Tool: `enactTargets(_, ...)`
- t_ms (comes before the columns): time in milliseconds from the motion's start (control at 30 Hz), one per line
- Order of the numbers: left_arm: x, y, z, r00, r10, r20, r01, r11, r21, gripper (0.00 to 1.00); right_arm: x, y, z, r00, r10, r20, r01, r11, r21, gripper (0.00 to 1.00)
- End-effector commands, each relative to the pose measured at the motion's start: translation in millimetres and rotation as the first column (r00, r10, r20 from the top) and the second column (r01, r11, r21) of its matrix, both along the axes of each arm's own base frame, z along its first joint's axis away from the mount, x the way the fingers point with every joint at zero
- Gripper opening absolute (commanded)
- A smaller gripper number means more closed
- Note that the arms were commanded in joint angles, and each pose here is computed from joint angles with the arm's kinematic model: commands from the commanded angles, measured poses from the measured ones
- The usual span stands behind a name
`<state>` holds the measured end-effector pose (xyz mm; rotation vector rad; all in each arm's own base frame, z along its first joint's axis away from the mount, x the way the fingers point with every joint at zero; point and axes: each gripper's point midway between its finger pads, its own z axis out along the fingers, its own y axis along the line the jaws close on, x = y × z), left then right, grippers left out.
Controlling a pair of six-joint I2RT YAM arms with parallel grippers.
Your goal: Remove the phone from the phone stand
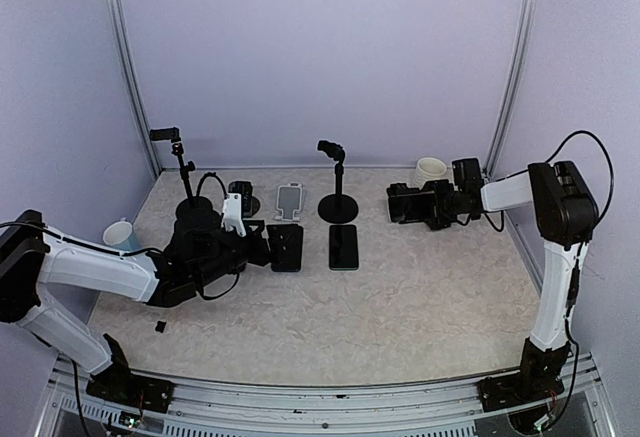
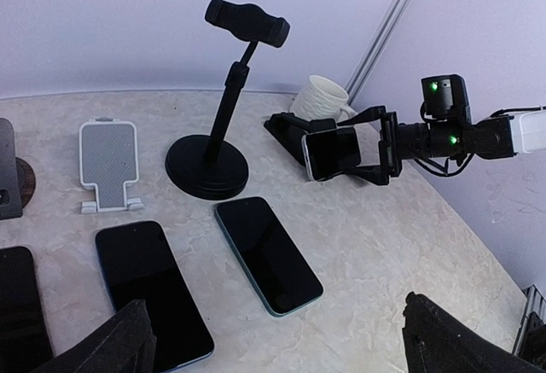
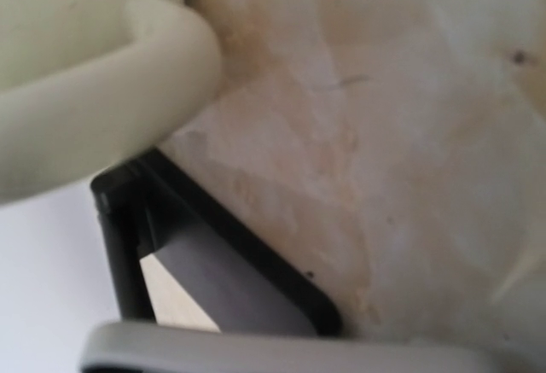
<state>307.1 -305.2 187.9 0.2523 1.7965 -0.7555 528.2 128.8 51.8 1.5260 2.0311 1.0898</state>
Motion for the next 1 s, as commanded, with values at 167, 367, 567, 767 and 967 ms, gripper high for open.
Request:
enactTargets(167,2.2,9.9,10.9,0.999,0.029,0.033,-0.028,0.999,-0.021,0.99,-40.9,9.2,-74.6,0.973,0.048,-0.226,-0.054,0.998,-0.019,0.73)
enactTargets(367,1.9,9.7,11.6,0.999,0.027,0.035,-0.026,0.999,-0.024,0.99,-35.7,13.2,-60.3,0.985,0.070,-0.160,-0.073,0.997,-0.009,0.64)
enactTargets(567,1.3,8.8,12.2,0.999,0.021,0.034,-0.020,0.999,-0.028,0.99,-29.7,17.4,-42.1,0.995,0.083,-0.063,-0.083,0.996,0.016,0.62)
enactTargets(767,0.2,7.6,11.0,0.999,0.014,0.030,-0.014,0.999,-0.029,0.99,-18.7,23.0,-15.6,0.992,0.103,0.079,-0.107,0.994,0.038,0.58)
enactTargets(967,-0.7,6.4,12.7,0.999,0.009,0.031,-0.008,0.999,-0.034,0.99,-11.2,24.6,7.9,0.978,0.113,0.175,-0.120,0.992,0.031,0.57)
